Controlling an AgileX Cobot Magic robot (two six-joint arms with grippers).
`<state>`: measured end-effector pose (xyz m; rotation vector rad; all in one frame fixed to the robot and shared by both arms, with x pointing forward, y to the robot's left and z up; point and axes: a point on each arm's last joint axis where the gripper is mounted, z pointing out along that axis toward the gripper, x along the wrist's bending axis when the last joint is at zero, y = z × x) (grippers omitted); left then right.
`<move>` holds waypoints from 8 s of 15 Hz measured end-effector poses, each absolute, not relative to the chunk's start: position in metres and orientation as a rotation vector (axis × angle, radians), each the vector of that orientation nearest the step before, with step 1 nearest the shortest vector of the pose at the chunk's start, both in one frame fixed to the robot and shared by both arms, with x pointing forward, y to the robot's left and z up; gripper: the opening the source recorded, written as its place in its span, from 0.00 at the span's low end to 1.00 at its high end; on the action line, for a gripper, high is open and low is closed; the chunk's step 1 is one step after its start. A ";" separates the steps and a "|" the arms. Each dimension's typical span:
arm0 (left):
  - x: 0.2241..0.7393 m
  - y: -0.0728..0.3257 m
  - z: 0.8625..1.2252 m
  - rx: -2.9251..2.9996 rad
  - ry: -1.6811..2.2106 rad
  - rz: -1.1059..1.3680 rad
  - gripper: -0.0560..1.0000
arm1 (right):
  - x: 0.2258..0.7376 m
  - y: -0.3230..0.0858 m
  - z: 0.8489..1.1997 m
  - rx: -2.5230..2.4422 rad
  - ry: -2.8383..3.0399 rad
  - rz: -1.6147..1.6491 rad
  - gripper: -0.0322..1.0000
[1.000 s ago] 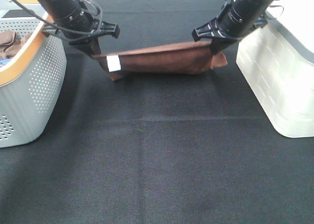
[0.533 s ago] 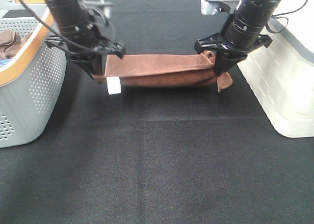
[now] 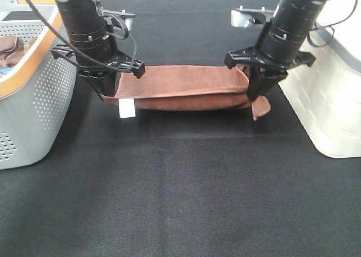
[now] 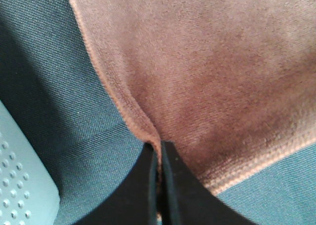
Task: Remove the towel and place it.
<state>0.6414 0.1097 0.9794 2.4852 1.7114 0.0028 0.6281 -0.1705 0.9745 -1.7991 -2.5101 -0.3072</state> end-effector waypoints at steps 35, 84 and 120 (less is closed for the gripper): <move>0.568 0.114 0.914 2.811 1.732 -0.227 0.60 | 0.577 -0.177 0.928 -1.654 -2.300 0.027 0.83; 0.250 0.288 1.053 1.996 0.991 0.573 0.74 | 0.251 -0.289 1.052 -1.908 -2.791 -1.445 0.83; 0.233 0.295 1.054 1.690 1.329 0.894 0.74 | 0.232 -0.292 1.053 -2.366 -2.617 -1.590 0.83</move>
